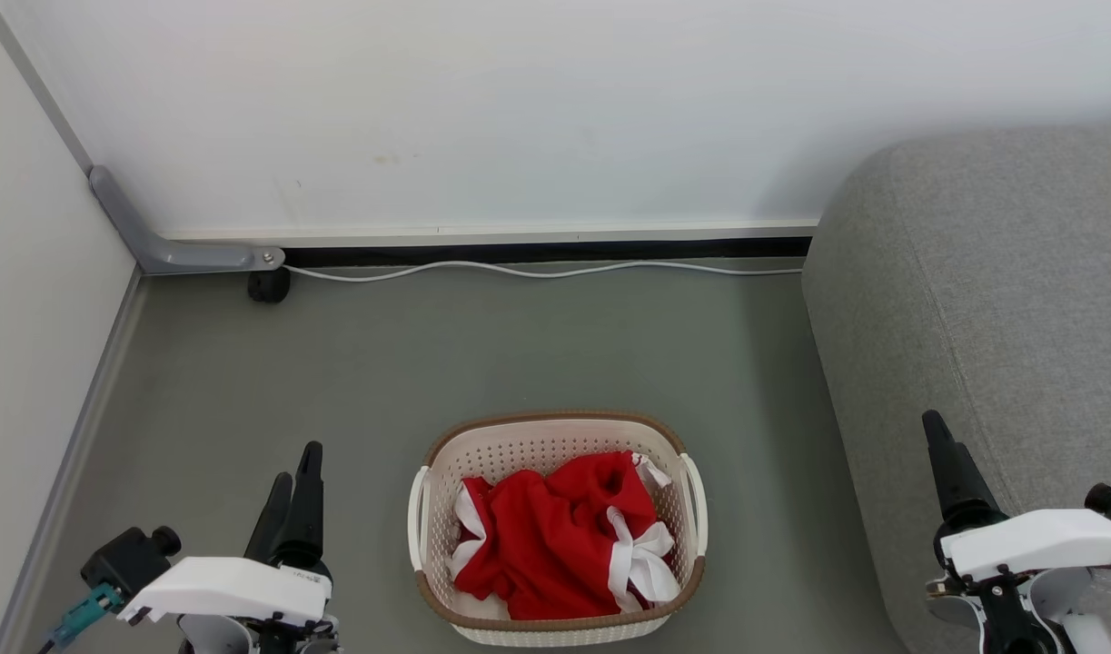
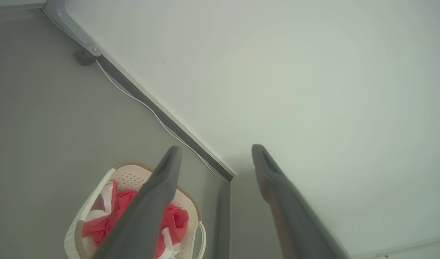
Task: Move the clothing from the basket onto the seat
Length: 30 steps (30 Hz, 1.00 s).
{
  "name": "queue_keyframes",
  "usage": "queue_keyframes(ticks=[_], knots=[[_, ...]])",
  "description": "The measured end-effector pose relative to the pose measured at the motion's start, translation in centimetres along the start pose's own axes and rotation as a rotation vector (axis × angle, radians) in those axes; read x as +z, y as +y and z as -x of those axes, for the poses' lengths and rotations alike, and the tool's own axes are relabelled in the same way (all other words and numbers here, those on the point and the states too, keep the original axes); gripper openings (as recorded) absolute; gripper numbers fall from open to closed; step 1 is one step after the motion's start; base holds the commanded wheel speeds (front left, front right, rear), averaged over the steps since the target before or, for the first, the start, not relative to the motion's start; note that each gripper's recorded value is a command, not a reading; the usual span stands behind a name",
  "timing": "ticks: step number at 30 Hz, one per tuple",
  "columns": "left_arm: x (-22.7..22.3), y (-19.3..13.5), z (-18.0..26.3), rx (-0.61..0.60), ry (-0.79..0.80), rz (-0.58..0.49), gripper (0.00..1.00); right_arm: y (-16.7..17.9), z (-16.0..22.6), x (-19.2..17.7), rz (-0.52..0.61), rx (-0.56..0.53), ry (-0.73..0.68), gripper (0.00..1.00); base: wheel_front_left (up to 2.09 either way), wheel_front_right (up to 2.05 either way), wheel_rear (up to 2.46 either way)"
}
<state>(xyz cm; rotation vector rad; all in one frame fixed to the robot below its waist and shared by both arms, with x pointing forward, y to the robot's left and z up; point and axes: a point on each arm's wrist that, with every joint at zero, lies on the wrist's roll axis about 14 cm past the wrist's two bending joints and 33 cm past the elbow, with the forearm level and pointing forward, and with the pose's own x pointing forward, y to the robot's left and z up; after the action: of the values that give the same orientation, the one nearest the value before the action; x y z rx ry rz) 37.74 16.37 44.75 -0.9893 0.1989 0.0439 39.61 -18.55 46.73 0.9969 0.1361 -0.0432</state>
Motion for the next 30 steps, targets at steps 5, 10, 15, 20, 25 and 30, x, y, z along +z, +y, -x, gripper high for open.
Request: queue_keyframes(ticks=[5, 10, 15, 20, 25, 30], knots=[[0.0, -1.0, -0.6, -0.029, -0.004, -0.083, 1.00, 0.3, -0.4, -0.2, 0.075, 0.011, 0.010, 1.00, 0.00, 0.00, 0.00], [-0.4, -1.1, -0.7, -0.039, 0.010, -0.193, 1.00, 0.8, -0.8, -0.1, 0.166, 0.027, 0.008, 1.00, 0.00, 0.00, 0.00], [-0.2, -1.4, -0.9, -0.051, 0.002, -0.280, 1.00, 1.1, -1.1, -0.3, 0.255, 0.042, 0.018, 1.00, 0.00, 0.00, 0.00], [-0.2, -1.5, -0.9, -0.058, 0.000, -0.362, 1.00, 1.1, -1.1, -0.3, 0.333, 0.048, 0.020, 1.00, 0.00, 0.00, 0.00], [-0.1, -1.8, -1.0, -0.068, -0.010, -0.432, 1.00, 1.5, -1.2, -0.3, 0.411, 0.064, 0.019, 1.00, 0.00, 0.00, 0.00], [-0.2, -1.9, -1.1, -0.077, -0.007, -0.501, 1.00, 1.6, -1.3, -0.4, 0.470, 0.072, 0.019, 1.00, 0.00, 0.00, 0.00]])
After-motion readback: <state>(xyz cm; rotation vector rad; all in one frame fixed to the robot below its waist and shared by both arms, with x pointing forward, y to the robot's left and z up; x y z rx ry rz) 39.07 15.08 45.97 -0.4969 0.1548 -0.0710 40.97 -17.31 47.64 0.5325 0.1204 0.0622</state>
